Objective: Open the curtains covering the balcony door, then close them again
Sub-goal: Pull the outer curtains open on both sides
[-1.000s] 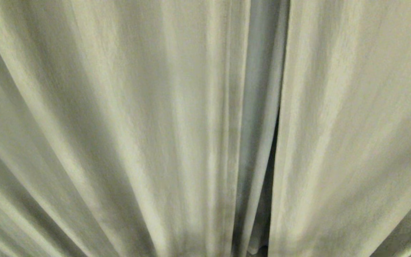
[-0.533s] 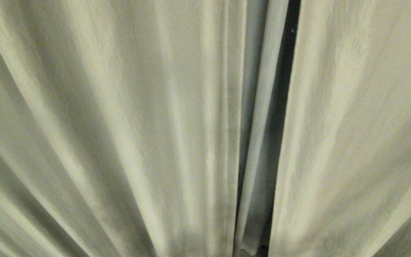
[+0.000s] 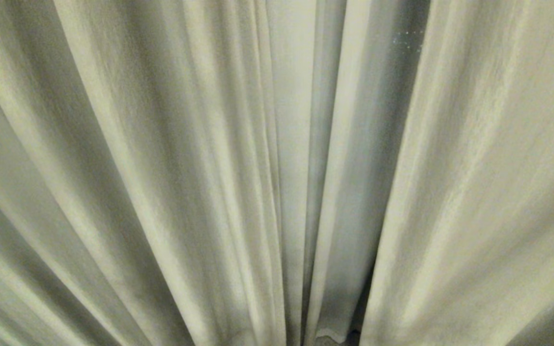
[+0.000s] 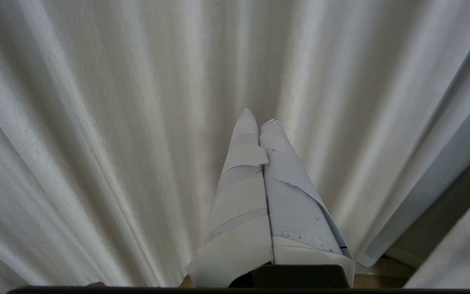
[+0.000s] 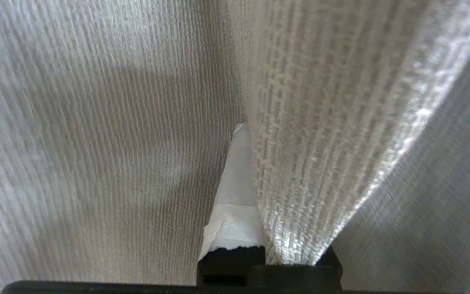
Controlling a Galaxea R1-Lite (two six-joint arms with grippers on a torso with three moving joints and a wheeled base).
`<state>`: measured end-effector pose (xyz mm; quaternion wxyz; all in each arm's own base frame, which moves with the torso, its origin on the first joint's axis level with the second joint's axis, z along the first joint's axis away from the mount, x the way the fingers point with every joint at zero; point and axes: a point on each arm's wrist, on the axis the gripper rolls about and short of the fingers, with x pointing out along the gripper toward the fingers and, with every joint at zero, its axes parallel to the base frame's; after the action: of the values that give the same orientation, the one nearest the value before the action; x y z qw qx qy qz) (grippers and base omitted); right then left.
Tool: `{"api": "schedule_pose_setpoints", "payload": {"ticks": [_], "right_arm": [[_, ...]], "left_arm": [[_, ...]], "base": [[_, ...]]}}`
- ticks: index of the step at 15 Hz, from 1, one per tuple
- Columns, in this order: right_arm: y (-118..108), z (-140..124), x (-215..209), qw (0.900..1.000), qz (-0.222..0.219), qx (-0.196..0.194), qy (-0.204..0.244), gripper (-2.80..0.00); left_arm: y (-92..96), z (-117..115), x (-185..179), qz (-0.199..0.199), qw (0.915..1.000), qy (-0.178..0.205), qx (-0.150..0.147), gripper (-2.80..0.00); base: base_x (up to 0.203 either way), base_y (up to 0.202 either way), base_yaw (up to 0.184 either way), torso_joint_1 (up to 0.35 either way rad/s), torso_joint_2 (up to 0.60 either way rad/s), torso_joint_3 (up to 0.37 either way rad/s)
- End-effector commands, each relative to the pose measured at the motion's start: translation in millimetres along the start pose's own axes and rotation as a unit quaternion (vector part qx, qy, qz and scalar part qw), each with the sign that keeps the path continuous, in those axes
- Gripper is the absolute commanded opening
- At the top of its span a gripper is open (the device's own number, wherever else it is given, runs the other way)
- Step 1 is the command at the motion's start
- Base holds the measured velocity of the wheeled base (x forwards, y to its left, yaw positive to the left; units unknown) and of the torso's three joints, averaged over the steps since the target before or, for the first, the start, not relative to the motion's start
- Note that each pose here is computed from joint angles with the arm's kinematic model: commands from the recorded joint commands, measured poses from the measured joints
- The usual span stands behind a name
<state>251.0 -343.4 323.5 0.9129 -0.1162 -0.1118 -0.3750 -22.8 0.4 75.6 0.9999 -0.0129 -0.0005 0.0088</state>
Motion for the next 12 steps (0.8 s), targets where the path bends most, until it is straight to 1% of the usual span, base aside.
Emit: {"api": "schedule_pose_setpoints", "payload": {"ticks": [1,4,7,11,12], "right_arm": [[2.0,9.8,-7.7,1.0,0.016,-0.001,-0.007,-2.8],[10.8,24.4,-26.8,0.998,0.056,0.002,-0.006,-2.8],[25.0,42.3,-53.9,0.994,0.109,0.02,-0.007,-2.8],[58.7,58.5,-85.8,0.985,0.17,0.042,-0.009,-2.8],[64.3,62.1,-90.3,0.983,0.178,0.045,-0.012,-2.8]], "left_arm": [[0.0,0.0,0.0,0.0,1.0,0.0,0.0,-2.8],[0.0,0.0,0.0,0.0,1.0,0.0,0.0,-2.8],[0.0,0.0,0.0,0.0,1.0,0.0,0.0,-2.8],[0.0,0.0,0.0,0.0,1.0,0.0,0.0,-2.8],[0.0,0.0,0.0,0.0,1.0,0.0,0.0,-2.8]], "base": [[0.0,0.0,0.0,0.0,0.0,0.0],[0.0,0.0,0.0,0.0,0.0,0.0],[0.0,0.0,0.0,0.0,0.0,0.0],[0.0,0.0,0.0,0.0,0.0,0.0],[0.0,0.0,0.0,0.0,0.0,0.0]]}}
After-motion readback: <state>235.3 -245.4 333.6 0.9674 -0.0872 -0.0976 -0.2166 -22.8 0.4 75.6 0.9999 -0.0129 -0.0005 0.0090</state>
